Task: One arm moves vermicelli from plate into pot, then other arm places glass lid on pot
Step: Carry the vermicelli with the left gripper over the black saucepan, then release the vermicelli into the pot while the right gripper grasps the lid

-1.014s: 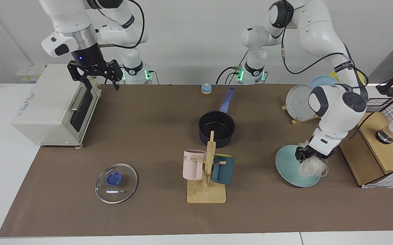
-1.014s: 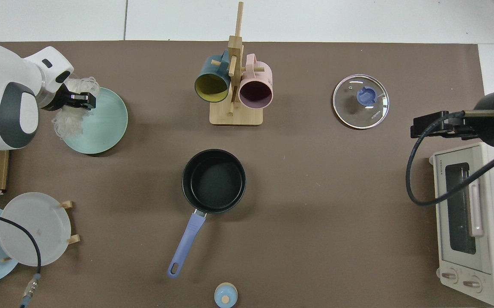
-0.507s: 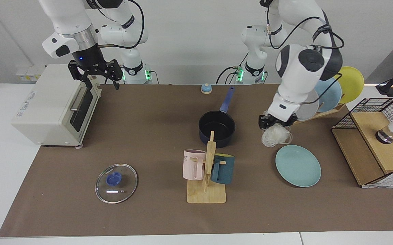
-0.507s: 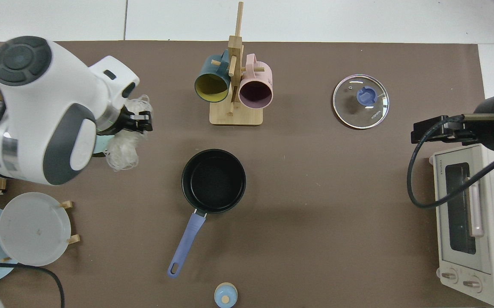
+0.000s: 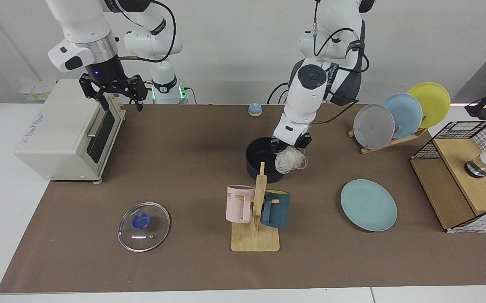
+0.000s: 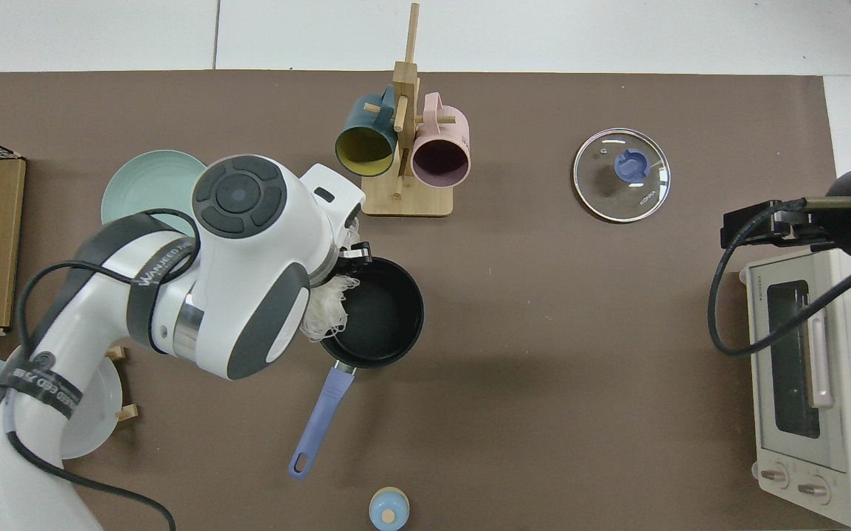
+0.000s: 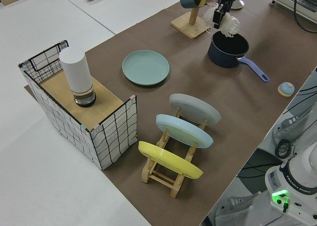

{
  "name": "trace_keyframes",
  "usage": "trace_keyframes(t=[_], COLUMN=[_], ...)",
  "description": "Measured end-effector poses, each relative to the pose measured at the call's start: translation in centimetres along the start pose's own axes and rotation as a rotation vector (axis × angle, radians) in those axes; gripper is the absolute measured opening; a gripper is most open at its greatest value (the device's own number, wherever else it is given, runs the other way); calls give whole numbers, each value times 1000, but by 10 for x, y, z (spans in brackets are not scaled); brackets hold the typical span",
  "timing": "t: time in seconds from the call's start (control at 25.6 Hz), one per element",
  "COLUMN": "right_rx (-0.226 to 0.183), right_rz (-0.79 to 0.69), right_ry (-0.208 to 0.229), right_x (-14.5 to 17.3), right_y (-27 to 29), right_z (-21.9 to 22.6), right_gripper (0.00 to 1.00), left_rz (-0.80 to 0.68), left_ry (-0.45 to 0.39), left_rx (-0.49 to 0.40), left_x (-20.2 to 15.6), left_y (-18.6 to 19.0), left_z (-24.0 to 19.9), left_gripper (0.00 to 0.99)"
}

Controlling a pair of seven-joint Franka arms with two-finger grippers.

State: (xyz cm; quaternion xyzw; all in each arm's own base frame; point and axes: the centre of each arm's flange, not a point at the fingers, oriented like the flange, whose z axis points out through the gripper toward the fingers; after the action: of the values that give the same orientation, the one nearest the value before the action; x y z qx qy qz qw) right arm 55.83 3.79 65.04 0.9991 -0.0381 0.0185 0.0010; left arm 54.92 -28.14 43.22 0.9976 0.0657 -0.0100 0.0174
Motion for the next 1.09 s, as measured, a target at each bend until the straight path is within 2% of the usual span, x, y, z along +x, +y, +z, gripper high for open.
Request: trace_keyframes(t=[0.39,0.55,0.66,0.82,0.86,0.94,0.97,1.01,1.09], right_rx=[-12,-7,2,6,5,-2,-6,-12,-28], right_rz=[11,12,1,-14,-16,-18,-19,-21,-25], right_ry=[-17,-18,-29,-36,-29,-11,-5,-1,0], right_x=[6,31,68,117,129,151,159,166,178], right_y=[7,7,-1,-13,-14,-15,-15,-15,-13], right_z=[5,16,41,91,106,136,151,165,194], right_gripper=[996,1000,1000,1000,1000,1000,1000,1000,1000], left_rz=[-9,-5,-10,-12,-11,-7,-2,6,30], left_ry=[26,28,28,40,49,64,67,68,70], left_rx=[-12,-8,-4,1,3,11,15,19,29], left_x=[-51,-58,-56,-51,-49,-42,-38,-32,-18], left_y=[34,31,27,23,21,13,7,0,-19], left_z=[69,83,84,81,78,66,59,50,29], left_gripper=[427,427,445,696,771,846,947,982,991])
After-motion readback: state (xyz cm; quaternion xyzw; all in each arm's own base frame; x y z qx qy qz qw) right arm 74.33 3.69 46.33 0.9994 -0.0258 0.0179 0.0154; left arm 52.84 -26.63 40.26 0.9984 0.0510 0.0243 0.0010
